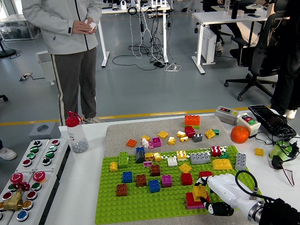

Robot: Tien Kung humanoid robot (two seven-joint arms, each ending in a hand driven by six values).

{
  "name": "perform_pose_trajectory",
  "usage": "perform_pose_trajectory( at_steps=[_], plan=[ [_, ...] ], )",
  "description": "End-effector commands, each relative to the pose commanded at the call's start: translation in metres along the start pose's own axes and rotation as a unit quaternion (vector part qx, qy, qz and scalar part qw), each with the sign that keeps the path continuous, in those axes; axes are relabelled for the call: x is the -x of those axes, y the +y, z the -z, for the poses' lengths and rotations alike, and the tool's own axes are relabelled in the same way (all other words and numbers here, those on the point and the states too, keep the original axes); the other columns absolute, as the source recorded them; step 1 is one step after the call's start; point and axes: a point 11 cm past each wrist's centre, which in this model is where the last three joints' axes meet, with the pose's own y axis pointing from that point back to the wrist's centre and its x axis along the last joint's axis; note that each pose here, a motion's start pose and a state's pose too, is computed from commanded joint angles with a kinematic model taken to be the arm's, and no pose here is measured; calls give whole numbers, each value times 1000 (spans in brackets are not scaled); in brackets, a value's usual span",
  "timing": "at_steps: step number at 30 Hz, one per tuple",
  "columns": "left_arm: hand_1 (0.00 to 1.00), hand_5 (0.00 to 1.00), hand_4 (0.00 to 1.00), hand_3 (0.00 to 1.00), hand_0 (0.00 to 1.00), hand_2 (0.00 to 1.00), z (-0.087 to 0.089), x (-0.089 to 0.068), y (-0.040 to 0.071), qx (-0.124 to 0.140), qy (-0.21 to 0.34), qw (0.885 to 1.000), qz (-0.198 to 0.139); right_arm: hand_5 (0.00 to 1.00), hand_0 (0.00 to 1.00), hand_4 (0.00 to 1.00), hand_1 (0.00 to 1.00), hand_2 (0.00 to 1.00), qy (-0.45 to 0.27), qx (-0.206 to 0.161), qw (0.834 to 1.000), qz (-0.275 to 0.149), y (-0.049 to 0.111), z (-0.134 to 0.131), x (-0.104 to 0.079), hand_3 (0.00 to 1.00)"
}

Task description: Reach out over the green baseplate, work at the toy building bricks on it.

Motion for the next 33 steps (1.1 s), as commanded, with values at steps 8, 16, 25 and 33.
perform_pose_trajectory(
  at_steps=[8, 16, 25, 33],
  plan=[
    [608, 998, 241, 439, 662, 557, -2, 0, 0, 2, 2, 1000, 0, 151, 464, 363, 534, 567, 2, -1, 1000, -2, -1, 0, -2, 582],
    [608, 998, 242, 439, 662, 557, -3, 0, 0, 3, 2, 1000, 0, 152, 464, 363, 535, 567, 4, -3, 1000, 1, -1, 1, -1, 582],
    [608, 998, 241, 439, 662, 556, -5, 0, 1, 5, 3, 1000, 1, 151, 463, 363, 534, 566, 8, -3, 1000, 4, -2, 1, 0, 581],
    [608, 998, 241, 439, 662, 557, -6, 0, 1, 6, 3, 1000, 1, 154, 463, 365, 534, 565, 11, -2, 1000, 7, -3, 0, 1, 581]
  ],
)
